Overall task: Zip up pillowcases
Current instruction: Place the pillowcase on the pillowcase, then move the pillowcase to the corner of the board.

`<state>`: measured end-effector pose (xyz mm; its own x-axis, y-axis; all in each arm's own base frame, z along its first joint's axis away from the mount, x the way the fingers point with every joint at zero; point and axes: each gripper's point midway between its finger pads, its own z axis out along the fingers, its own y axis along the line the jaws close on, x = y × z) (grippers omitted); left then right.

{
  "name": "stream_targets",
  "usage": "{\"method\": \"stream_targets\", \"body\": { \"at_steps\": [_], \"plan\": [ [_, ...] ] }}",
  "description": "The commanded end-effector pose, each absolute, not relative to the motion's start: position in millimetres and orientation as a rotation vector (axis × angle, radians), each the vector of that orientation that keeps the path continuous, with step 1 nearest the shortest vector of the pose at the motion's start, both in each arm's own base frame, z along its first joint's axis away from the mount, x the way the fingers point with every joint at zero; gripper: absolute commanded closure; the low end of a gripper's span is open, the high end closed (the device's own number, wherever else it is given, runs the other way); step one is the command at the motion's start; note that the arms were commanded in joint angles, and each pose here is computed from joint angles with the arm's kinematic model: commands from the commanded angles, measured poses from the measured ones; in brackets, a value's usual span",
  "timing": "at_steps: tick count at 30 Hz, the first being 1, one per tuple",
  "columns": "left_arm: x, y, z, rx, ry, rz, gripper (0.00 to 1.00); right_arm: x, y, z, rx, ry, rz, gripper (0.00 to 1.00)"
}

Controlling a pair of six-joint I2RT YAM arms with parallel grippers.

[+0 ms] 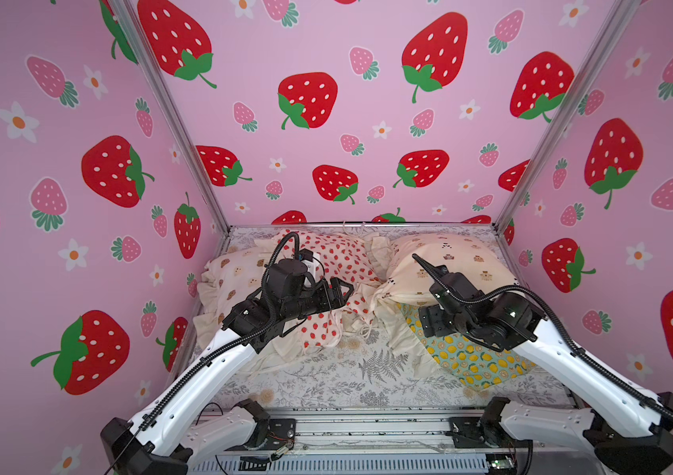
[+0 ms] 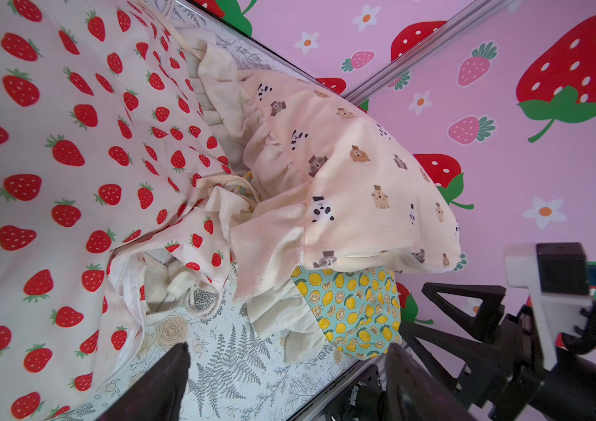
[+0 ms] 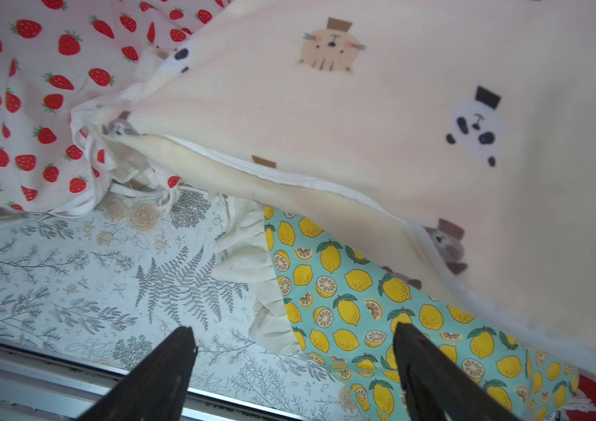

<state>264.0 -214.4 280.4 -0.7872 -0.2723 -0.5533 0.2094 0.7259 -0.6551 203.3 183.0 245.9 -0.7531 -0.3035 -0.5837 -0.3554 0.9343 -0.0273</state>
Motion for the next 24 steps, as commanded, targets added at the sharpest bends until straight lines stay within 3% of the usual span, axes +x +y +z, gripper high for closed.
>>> {"method": "stream_targets", "body": {
  "at_steps": [1, 6, 9, 17, 24],
  "plan": [
    [263.0, -202.7, 264.7, -0.06, 2.303, -0.888, 0.14, 198.8, 198.3, 223.3, -0.394, 2.569, 0.133, 0.17],
    [258.0, -197.1, 257.4, -0.039, 2.31, -0.853, 0.14, 204.9, 228.7, 175.8, -0.362, 2.61, 0.248, 0.27],
    [257.1, -194.2, 248.7, -0.042, 2.31, -0.837, 0.13, 212.3, 228.7, 151.3, -0.348, 2.652, 0.21, 0.28],
    [260.2, -198.1, 236.2, -0.035, 2.338, -0.83, 0.13, 248.5, 196.7, 98.6, -0.25, 2.719, 0.103, 0.35],
    [263.5, -198.5, 233.9, -0.043, 2.338, -0.822, 0.13, 316.9, 155.9, 90.0, -0.17, 2.676, 0.025, 0.4]
  ]
}}
